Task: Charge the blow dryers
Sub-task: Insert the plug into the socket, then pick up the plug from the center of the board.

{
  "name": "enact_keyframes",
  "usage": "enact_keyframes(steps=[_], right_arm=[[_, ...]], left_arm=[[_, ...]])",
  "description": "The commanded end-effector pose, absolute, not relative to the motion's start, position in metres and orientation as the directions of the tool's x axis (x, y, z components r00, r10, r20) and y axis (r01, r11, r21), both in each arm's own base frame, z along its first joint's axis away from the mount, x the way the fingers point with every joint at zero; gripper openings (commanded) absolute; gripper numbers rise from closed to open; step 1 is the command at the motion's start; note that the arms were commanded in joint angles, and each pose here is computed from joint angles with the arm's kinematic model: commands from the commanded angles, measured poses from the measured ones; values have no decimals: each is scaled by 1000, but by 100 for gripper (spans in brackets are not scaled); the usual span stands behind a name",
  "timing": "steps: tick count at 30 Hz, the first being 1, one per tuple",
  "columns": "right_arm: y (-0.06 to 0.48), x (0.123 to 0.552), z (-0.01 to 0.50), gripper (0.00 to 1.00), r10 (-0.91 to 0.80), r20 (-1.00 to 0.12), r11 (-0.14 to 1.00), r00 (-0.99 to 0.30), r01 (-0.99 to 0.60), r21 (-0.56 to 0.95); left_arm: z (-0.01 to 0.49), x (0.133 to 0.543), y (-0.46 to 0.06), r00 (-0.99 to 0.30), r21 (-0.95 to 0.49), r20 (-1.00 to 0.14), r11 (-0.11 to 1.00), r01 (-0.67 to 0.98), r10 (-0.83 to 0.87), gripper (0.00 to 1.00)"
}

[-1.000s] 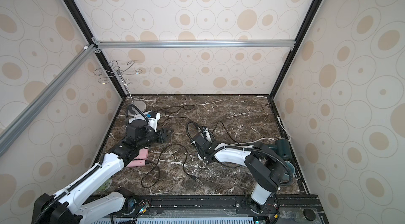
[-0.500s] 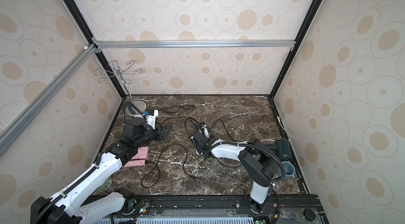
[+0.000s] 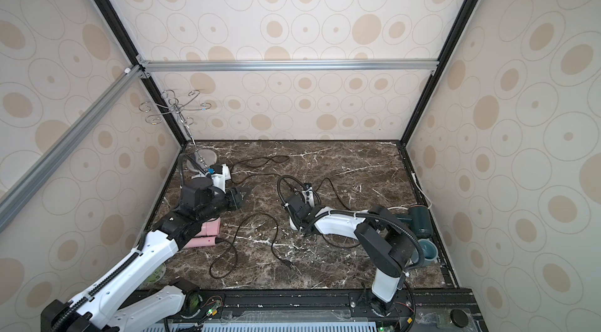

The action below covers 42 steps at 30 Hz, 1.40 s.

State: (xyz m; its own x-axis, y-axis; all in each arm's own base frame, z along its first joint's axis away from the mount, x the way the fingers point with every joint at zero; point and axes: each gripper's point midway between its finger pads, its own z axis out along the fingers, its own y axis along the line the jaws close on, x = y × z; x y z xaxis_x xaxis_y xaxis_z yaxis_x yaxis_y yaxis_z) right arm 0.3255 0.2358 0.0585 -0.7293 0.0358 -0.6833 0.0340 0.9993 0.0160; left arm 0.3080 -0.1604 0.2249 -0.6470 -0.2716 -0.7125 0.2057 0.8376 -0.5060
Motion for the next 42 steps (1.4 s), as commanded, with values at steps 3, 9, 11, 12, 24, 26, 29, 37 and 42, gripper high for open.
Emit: enact_keyframes(steps=[3,9,11,12,24,26,29,37,42], right_arm=[[234,312,87,63,1,-673,999,-739,-23,27],[238,289,141,58,-134,-661,976,-739,-215,43],[244,284,165,57,-185,-663,953,-725,-297,60],[250,282,178,58,-217,-666,935,-714,-348,70],[315,327,210,61,-472,-589,779,-656,-623,69],[316,345,203,62,-486,-555,783,-675,-619,67],[315,368,191,62,-478,-499,784,-722,-608,128],[307,425,130,67,-536,-414,773,-736,-625,109],[309,444,95,63,-563,-374,760,-737,-640,118]], left_arm=[[245,321,-165,-668,-499,-699,844,200,-255,48],[242,336,-173,-681,-483,-697,849,216,-223,49],[242,343,-176,-682,-460,-706,857,233,-194,48],[242,347,-178,-683,-457,-707,857,240,-186,47],[204,363,-185,-739,-466,-649,863,196,-183,43],[206,362,-179,-739,-446,-652,874,192,-170,47],[204,358,-167,-723,-432,-665,886,171,-185,53],[181,352,-165,-724,-501,-644,852,155,-247,55],[168,342,-161,-732,-534,-614,839,109,-296,55]])
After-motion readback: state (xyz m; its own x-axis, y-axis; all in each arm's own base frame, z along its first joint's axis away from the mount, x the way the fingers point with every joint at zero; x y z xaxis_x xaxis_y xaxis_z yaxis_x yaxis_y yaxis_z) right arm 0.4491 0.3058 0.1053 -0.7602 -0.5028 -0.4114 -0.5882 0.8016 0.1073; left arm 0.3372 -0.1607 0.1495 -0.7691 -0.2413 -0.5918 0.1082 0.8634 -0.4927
